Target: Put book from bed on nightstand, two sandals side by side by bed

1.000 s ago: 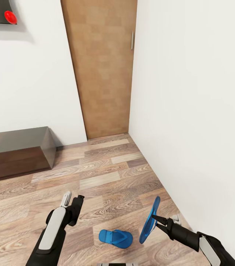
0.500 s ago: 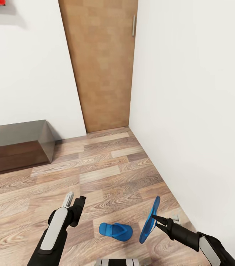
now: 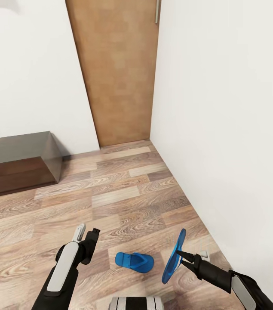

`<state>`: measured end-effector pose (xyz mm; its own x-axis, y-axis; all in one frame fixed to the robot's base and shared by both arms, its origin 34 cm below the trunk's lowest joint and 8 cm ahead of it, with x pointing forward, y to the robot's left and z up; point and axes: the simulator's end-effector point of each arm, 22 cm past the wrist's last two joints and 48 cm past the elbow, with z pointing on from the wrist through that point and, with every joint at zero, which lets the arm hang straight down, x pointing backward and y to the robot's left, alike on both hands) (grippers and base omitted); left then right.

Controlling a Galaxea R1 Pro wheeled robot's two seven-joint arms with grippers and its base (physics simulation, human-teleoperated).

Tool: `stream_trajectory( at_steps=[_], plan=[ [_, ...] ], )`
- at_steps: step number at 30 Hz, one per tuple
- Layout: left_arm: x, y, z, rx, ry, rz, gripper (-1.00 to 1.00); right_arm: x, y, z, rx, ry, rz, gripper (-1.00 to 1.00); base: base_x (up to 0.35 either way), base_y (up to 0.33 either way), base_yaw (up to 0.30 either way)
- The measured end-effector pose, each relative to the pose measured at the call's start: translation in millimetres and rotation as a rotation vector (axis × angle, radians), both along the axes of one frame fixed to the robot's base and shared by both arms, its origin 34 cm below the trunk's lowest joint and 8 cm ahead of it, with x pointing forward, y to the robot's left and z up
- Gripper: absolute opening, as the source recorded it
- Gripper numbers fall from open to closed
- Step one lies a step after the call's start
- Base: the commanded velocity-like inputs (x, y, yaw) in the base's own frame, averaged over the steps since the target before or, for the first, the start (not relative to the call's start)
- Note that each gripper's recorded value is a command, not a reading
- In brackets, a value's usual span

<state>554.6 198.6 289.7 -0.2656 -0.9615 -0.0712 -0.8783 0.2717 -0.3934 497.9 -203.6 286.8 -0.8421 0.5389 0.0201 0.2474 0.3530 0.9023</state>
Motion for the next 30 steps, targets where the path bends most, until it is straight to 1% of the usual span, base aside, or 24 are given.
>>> stream_trajectory(
  at_steps=[30],
  plan=[
    [-29, 0, -59, 0.000, 0.121, 0.000, 1.00, -30, 0, -52, 0.000, 0.122, 0.000, -1.00, 0.000, 0.000, 0.000]
  ],
)
